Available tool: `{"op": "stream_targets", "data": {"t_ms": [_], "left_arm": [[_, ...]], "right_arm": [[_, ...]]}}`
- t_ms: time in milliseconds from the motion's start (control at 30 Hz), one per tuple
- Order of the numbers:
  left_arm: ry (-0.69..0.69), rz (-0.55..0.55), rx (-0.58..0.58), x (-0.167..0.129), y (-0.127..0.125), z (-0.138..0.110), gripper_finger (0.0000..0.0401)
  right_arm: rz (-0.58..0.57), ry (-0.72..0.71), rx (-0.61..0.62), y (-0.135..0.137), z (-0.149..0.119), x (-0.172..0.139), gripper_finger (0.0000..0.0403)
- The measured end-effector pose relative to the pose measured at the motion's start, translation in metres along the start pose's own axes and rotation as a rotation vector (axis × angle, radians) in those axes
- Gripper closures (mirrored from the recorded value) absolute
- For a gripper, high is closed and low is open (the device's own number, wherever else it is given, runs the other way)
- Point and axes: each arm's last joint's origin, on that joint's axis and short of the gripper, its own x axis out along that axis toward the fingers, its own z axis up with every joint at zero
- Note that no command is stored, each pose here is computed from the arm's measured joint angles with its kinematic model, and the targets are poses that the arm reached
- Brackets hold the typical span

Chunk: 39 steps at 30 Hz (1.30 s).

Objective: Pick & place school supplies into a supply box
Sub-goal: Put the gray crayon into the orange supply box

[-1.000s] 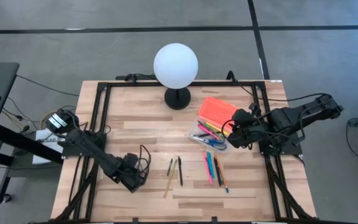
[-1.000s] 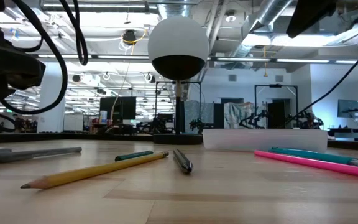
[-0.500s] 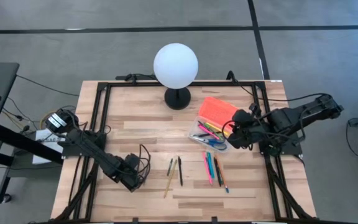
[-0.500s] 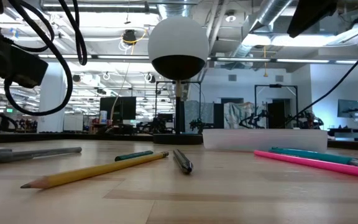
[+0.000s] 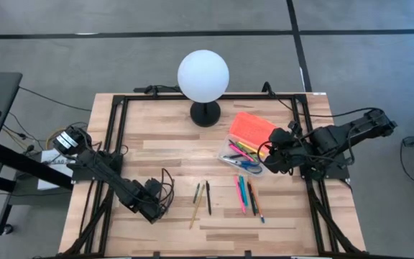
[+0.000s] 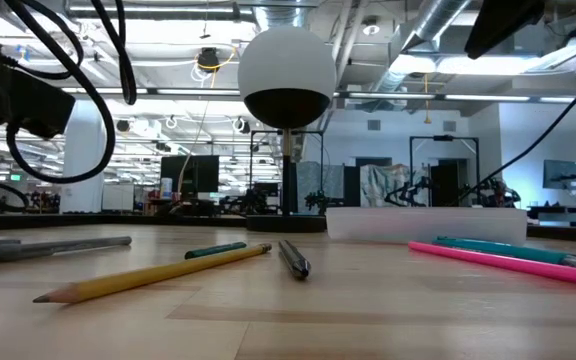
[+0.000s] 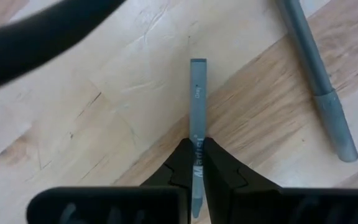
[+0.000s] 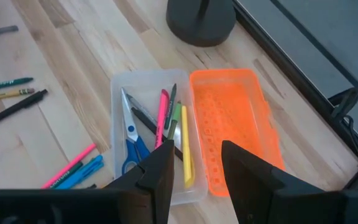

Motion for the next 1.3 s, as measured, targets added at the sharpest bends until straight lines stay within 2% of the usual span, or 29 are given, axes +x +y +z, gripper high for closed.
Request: {"op": "stream_targets", "data": {"t_ms": [267, 433, 500, 633, 800, 1067, 1200, 1300], "left_arm": [[-0.045, 0.008, 0.003, -0.023, -0.003, 0.008, 0.0396], [-0.125, -0.034, 0.044, -0.048, -0.009, 0.026, 0.0397], [-0.173, -0.047, 0.101, -0.056, -0.012, 0.036, 0.0397], [-0.289, -0.100, 0.239, -0.076, -0.025, 0.064, 0.0397], [-0.405, -0.176, 0.389, -0.086, -0.034, 0.110, 0.0396], [-0.634, -0.290, 0.555, -0.091, -0.039, 0.179, 0.0396], [-0.739, -0.337, 0.645, -0.092, -0.041, 0.203, 0.0396], [-0.766, -0.339, 0.721, -0.085, -0.043, 0.215, 0.0396]], "right_arm": [[-0.008, 0.000, -0.004, -0.001, 0.000, 0.000, 0.0276], [-0.009, -0.001, -0.009, -0.001, 0.000, 0.000, 0.0276], [-0.009, -0.001, -0.010, -0.001, 0.000, 0.000, 0.0276], [-0.010, -0.001, -0.010, -0.001, 0.000, 0.000, 0.0276], [-0.010, -0.003, -0.010, -0.001, 0.000, 0.000, 0.0276], [-0.005, 0.000, 0.040, 0.000, -0.001, 0.000, 0.0276], [0.006, -0.001, 0.056, 0.002, -0.002, -0.002, 0.0276], [0.013, -0.001, 0.074, 0.003, -0.004, -0.003, 0.0276]]}}
